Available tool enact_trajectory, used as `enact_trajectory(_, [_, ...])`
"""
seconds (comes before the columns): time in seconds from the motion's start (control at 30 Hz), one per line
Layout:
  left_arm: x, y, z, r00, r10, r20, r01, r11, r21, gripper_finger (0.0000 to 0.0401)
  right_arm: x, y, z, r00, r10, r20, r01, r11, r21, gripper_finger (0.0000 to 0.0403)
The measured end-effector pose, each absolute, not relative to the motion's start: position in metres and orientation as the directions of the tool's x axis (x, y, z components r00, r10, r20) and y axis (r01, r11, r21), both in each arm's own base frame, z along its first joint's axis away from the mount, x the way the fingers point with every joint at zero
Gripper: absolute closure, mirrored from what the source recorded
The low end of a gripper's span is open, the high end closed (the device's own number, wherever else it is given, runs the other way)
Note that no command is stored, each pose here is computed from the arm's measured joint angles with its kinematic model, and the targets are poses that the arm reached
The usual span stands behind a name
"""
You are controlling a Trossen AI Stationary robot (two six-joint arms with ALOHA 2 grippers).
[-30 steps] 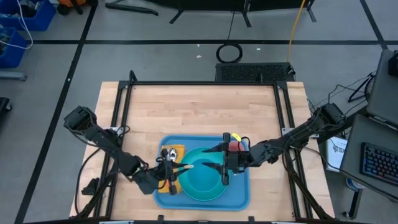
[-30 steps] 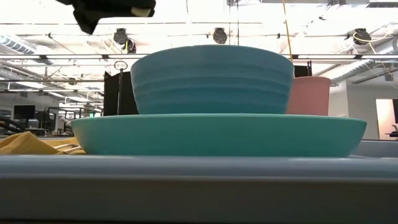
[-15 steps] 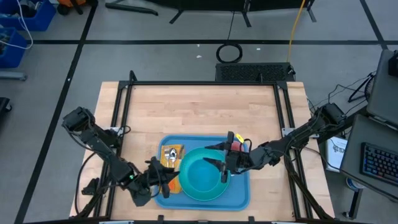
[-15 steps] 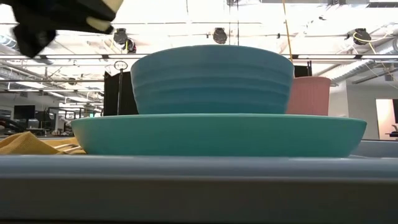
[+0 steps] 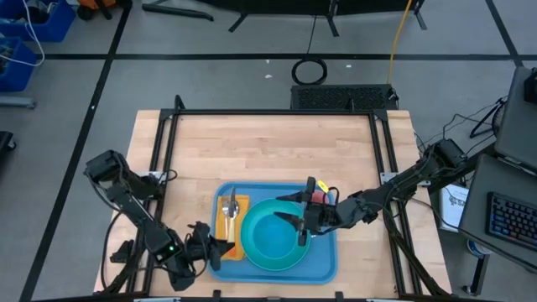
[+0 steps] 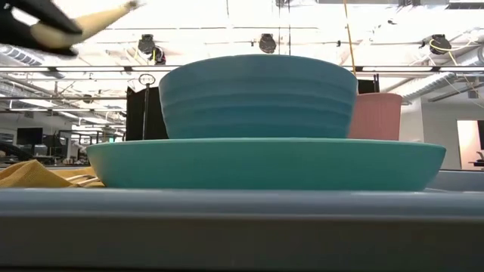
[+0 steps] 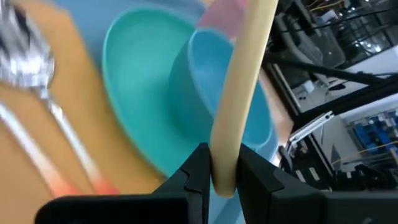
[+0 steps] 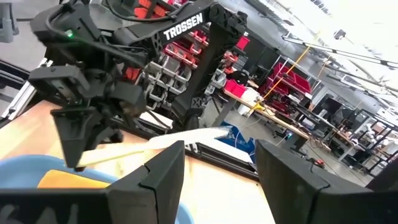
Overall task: Set up tray
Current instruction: Put the yellow knife on top of the yellow napkin to the right of the orange spoon
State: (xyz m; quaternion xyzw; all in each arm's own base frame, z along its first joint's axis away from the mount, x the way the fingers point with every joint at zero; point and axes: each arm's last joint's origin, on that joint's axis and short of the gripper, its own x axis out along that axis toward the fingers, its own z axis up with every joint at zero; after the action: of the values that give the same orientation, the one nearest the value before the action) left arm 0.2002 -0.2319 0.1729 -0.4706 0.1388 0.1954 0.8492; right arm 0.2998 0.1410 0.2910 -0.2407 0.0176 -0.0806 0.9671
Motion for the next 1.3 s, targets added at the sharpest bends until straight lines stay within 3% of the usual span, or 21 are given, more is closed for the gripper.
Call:
enact_trajectory(0.33, [0.203,-0.244,0.149,0.861,0.117,-0.494,-0.506,0.287,-0.813,0.0348,0.300,0.140,0.288,0.986,-0.166,-0.015,0.138,0.862,-0.488,0.0216])
enact_trajectory(0.57, [0.205,-0.246,0.152,0.879,0.104,-0.465,-0.476,0.229,-0.849,0.0348,0.300,0.140,0.288,0.986,-0.166,-0.023,0.132,0.853,-0.505,0.0216])
enact_trajectory(1.0, [0.212,-0.260,0.119,0.868,0.036,-0.494,-0.496,0.041,-0.868,0.0348,0.300,0.140,0.286,0.985,-0.168,-0.034,0.121,0.821,-0.558,0.0216])
enact_trajectory(1.3, [0.214,-0.264,0.110,0.868,0.014,-0.496,-0.496,-0.017,-0.868,0.0348,0.300,0.140,0.288,0.986,-0.168,-0.015,0.129,0.814,-0.566,0.0216])
